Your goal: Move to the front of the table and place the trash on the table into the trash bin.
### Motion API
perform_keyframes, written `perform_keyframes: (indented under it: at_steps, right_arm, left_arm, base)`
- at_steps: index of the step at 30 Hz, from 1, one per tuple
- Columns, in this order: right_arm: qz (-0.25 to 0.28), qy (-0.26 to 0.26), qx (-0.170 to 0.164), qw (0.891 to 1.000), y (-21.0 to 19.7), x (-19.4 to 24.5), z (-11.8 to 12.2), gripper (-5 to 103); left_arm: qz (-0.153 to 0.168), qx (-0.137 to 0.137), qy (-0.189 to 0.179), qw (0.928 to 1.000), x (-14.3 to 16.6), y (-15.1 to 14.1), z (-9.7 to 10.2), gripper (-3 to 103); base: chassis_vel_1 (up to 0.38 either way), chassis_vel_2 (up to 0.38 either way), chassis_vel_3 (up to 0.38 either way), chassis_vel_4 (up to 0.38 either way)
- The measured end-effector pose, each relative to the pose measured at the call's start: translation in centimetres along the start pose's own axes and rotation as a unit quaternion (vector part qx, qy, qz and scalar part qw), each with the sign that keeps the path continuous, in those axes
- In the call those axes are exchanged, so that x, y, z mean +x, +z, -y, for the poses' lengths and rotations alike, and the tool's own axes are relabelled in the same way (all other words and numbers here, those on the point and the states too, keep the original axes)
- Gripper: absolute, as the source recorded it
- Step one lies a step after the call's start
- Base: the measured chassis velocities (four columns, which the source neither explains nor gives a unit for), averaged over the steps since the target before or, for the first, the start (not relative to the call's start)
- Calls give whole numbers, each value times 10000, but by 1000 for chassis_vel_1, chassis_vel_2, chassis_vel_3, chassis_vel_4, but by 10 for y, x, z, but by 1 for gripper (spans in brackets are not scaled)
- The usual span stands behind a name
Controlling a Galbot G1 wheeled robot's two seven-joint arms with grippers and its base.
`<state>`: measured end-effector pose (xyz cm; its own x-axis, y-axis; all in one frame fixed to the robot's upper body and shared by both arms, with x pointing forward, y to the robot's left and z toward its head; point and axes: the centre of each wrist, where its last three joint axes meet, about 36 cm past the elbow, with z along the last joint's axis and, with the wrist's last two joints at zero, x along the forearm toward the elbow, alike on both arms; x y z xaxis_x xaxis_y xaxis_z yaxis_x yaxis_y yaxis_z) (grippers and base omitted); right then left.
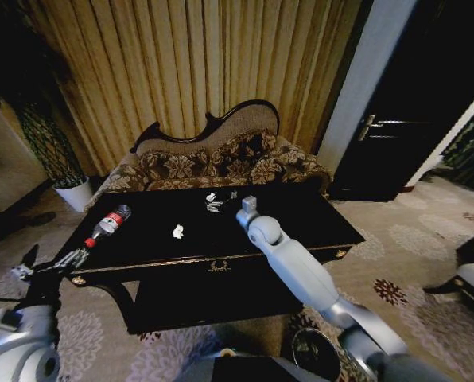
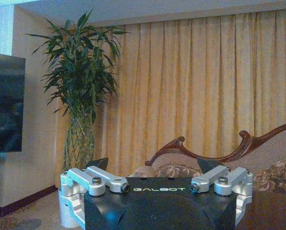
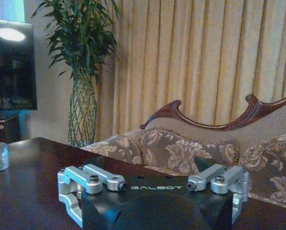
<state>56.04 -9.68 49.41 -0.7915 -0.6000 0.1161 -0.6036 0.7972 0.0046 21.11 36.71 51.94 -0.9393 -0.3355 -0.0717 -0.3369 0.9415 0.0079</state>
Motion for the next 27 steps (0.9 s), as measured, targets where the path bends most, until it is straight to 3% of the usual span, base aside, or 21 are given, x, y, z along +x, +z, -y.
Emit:
perform_keyframes:
  at_steps: [7, 20, 27]
  right_arm:
    - [-268, -55, -2, 9996, -1, -31, 1, 100]
    - [-603, -214, 94, 9979, 0, -81, -25, 100]
    - [-759, -44, 88, 9971, 9, -86, -15, 100]
  left_arm:
    - [12, 12, -5, 10000, 0, 0, 0, 100]
    - [27, 41, -111, 9999, 3, -2, -7, 100]
    - [58, 64, -149, 9999, 3, -4, -10, 100]
  base:
    - [0, 0, 0, 0]
    - [0, 0, 0, 0]
    - [0, 0, 0, 0]
